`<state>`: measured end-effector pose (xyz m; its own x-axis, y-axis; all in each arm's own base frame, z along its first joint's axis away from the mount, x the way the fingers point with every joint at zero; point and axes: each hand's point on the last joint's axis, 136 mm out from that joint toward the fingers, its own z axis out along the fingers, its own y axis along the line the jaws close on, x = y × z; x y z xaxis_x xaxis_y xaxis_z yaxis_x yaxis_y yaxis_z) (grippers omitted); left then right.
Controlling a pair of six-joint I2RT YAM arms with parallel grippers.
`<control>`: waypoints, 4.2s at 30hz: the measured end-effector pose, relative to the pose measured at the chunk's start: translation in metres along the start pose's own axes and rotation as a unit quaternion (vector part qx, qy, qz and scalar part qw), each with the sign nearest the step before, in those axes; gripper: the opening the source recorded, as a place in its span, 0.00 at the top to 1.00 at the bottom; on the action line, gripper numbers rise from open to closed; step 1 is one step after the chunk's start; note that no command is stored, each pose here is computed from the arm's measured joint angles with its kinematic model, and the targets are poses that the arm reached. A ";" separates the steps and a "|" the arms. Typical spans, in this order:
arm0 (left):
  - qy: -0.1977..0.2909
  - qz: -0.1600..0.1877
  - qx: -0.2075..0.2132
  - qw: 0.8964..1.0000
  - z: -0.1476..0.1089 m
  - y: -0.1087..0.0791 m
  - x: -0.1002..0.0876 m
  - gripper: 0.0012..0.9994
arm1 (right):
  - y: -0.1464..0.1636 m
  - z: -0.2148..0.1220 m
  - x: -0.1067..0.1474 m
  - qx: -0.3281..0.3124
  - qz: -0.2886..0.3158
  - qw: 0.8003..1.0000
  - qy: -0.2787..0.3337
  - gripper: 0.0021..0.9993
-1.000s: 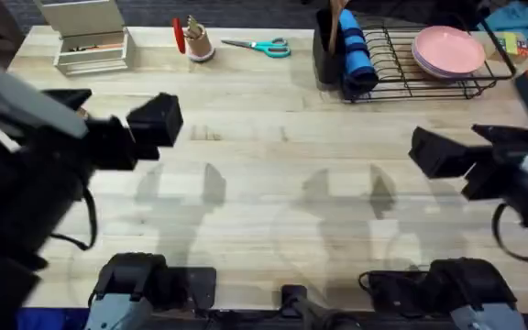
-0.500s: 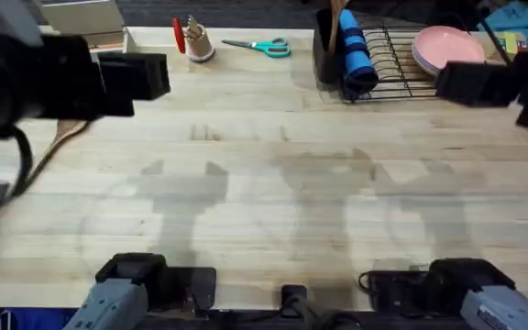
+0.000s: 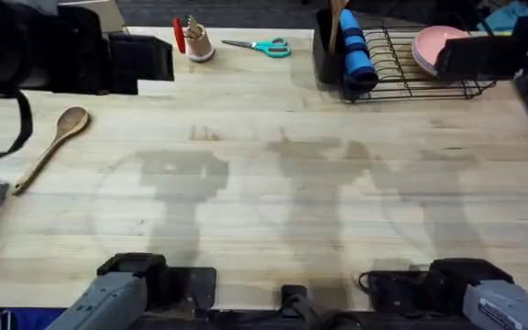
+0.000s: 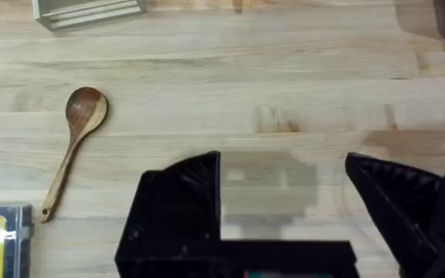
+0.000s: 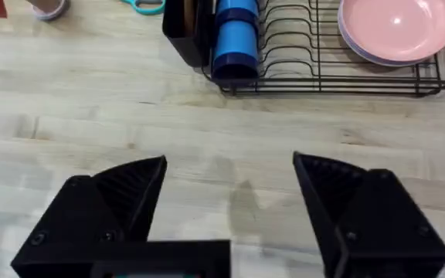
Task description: Pick up the spoon on the table one by one and put them onto the rack
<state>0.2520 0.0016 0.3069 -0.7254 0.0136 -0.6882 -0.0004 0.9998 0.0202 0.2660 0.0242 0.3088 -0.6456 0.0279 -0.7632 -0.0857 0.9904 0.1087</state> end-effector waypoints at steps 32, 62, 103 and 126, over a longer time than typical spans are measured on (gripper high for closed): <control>0.079 -0.181 -0.206 0.959 0.047 0.174 0.023 0.01 | 0.000 0.001 0.006 0.000 -0.001 1.000 0.013 0.00; 0.218 -0.082 -0.186 0.954 0.183 0.279 0.090 0.01 | -0.009 0.001 0.005 0.025 -0.002 1.000 0.013 0.00; 0.229 -0.080 -0.083 0.967 0.239 0.299 0.145 0.12 | -0.017 0.001 0.005 0.048 -0.002 0.999 0.012 0.00; 0.222 -0.124 -0.068 0.965 0.224 0.310 0.163 0.56 | -0.017 0.001 0.005 0.048 -0.002 0.999 0.012 0.00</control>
<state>0.2882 0.3174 0.0385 -0.9147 -0.2633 -0.3064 -0.2801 0.9599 0.0111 0.2644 0.0080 0.3027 -0.6634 0.0212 -0.7480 -0.0169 0.9989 0.0433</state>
